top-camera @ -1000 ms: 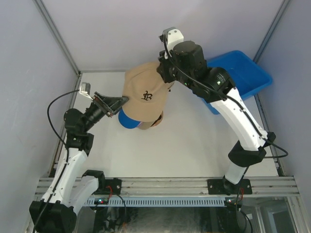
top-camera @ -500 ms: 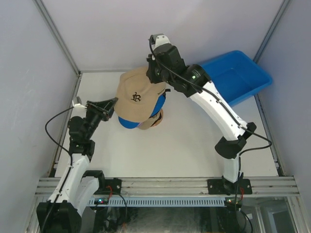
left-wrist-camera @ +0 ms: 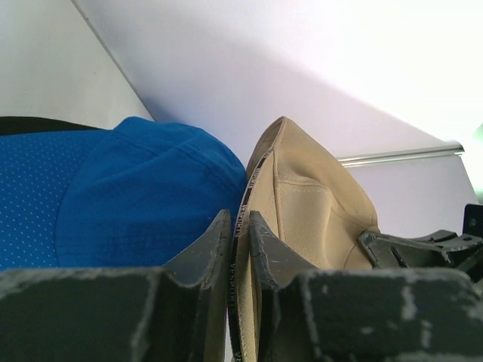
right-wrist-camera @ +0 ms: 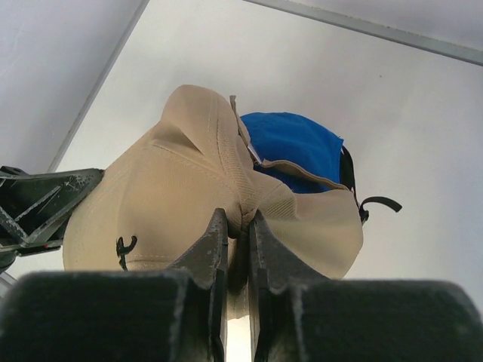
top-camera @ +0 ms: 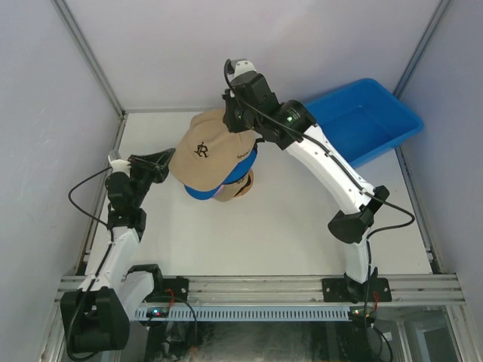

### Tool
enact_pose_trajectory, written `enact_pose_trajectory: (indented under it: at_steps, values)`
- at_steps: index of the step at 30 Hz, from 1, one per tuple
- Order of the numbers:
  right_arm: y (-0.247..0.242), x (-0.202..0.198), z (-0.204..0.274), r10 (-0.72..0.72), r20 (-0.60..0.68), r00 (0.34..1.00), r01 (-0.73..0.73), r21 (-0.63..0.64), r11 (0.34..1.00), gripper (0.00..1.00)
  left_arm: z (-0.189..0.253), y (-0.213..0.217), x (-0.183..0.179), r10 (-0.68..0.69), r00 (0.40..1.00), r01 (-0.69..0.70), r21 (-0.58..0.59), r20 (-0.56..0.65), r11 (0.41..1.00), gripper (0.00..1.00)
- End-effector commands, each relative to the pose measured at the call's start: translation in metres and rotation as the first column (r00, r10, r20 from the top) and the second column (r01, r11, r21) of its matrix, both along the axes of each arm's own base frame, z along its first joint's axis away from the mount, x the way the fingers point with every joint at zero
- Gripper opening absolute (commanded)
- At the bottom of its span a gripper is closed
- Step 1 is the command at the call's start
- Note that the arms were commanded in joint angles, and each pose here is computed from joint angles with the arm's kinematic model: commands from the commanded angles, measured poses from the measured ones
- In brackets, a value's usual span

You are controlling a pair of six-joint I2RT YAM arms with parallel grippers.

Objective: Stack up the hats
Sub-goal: Stack the hat on the hat.

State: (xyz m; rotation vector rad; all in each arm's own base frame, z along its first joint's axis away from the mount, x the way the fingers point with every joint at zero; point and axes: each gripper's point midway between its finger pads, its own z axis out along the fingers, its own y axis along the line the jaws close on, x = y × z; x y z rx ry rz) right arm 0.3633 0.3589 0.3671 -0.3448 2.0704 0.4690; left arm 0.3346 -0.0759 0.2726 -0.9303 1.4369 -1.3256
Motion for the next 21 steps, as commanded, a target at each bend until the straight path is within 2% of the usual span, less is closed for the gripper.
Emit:
enact_pose_trajectory:
  at_steps: [1, 21]
  values:
    - [0.005, 0.009, 0.004, 0.007, 0.026, 1.000, -0.007, 0.025, 1.000, 0.00, 0.027, 0.012, 0.011, 0.042, 0.997, -0.044, 0.015, 0.072, 0.999, 0.19]
    - [0.016, 0.016, -0.048, 0.051, -0.061, 0.997, -0.054, -0.054, 0.997, 0.00, -0.038, 0.013, 0.041, 0.003, 0.996, 0.006, 0.101, -0.089, 0.995, 0.24]
